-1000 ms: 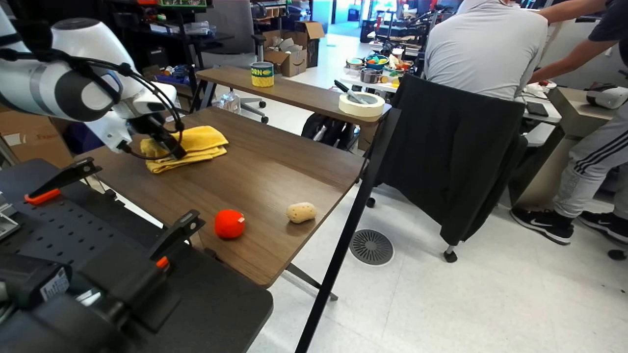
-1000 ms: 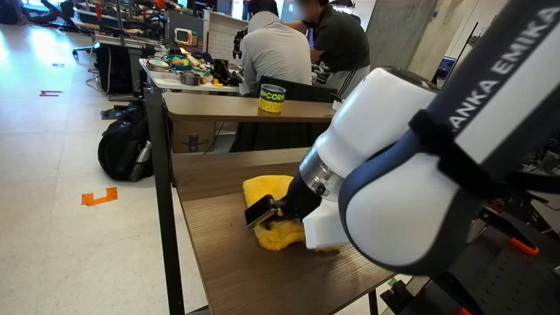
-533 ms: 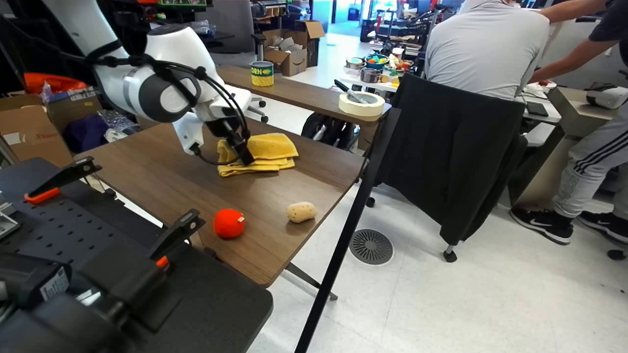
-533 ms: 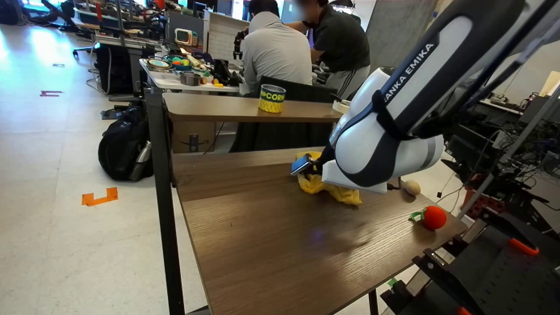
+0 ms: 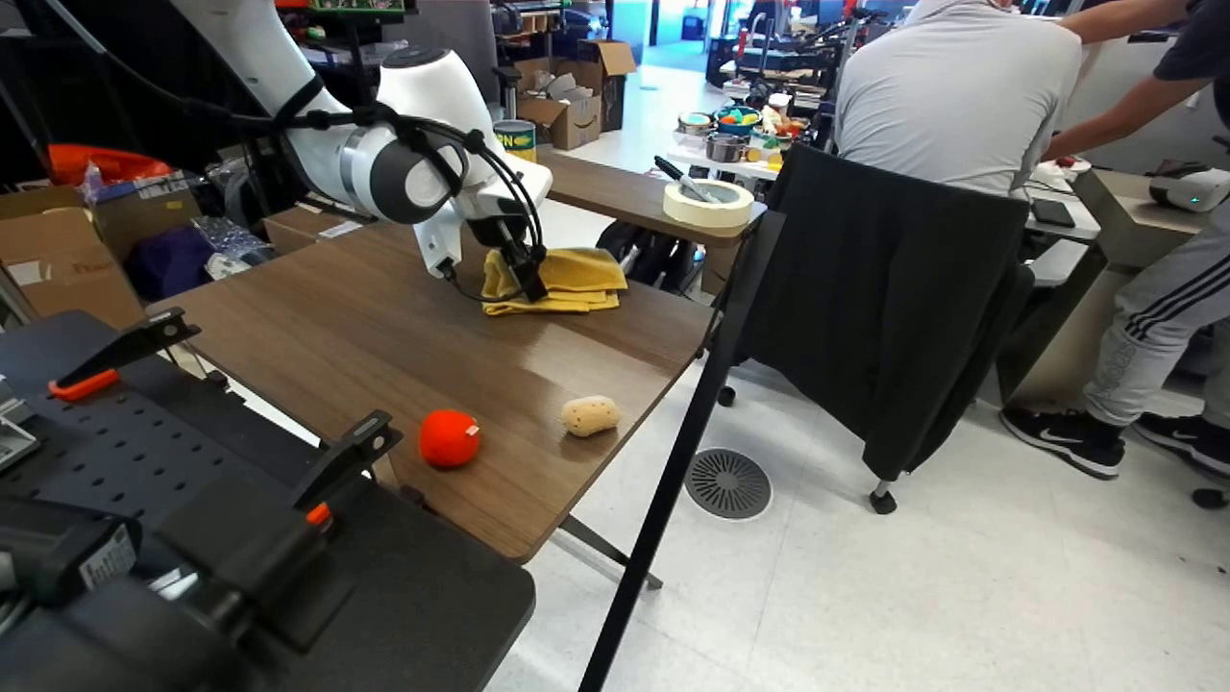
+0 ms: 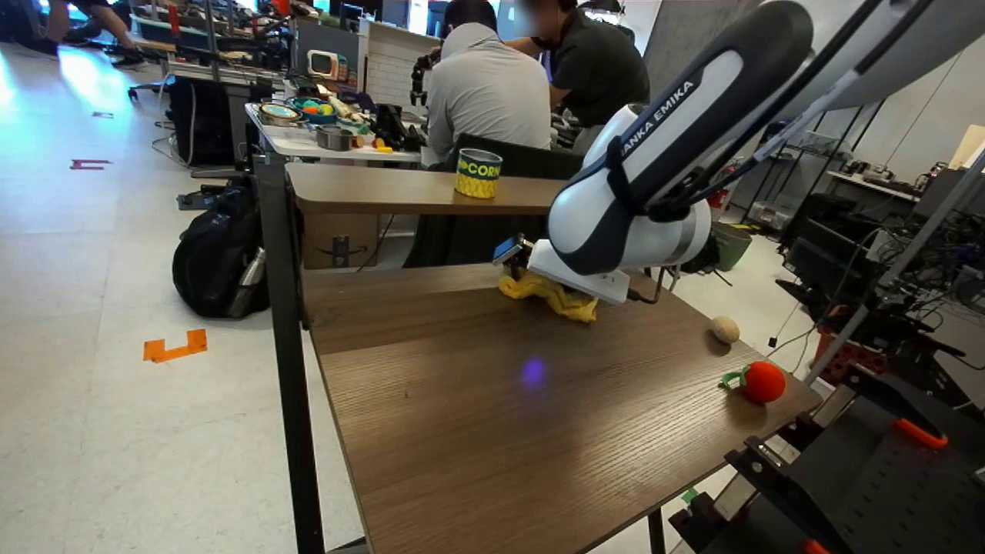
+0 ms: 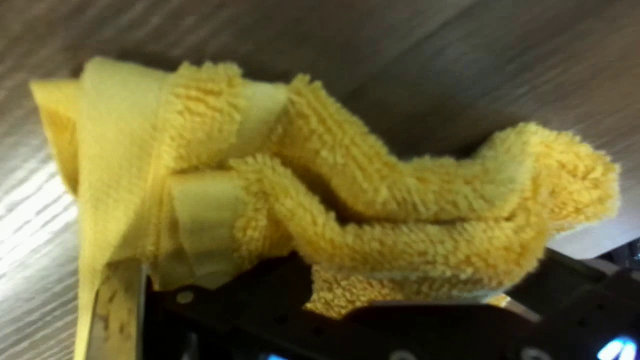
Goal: Move the potato to the right side of the table
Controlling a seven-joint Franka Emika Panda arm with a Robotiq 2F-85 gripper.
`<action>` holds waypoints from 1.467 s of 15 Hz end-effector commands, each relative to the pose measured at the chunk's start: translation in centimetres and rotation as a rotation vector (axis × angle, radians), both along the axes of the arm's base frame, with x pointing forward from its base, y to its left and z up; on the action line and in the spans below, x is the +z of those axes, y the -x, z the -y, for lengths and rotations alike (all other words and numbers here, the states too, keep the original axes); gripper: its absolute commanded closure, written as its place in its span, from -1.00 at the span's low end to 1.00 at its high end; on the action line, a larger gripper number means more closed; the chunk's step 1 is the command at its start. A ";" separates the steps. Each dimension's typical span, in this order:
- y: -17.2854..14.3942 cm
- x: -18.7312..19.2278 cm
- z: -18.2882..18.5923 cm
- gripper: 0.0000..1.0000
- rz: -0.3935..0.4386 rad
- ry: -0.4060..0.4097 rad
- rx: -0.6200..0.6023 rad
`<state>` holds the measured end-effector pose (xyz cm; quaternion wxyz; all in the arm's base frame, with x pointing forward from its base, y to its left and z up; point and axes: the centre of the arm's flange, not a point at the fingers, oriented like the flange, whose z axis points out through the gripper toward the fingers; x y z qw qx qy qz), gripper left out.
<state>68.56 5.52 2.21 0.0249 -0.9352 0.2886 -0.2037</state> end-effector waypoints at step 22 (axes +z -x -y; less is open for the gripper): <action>10.4 -1.2 -16.5 -1.00 -0.128 -0.049 0.369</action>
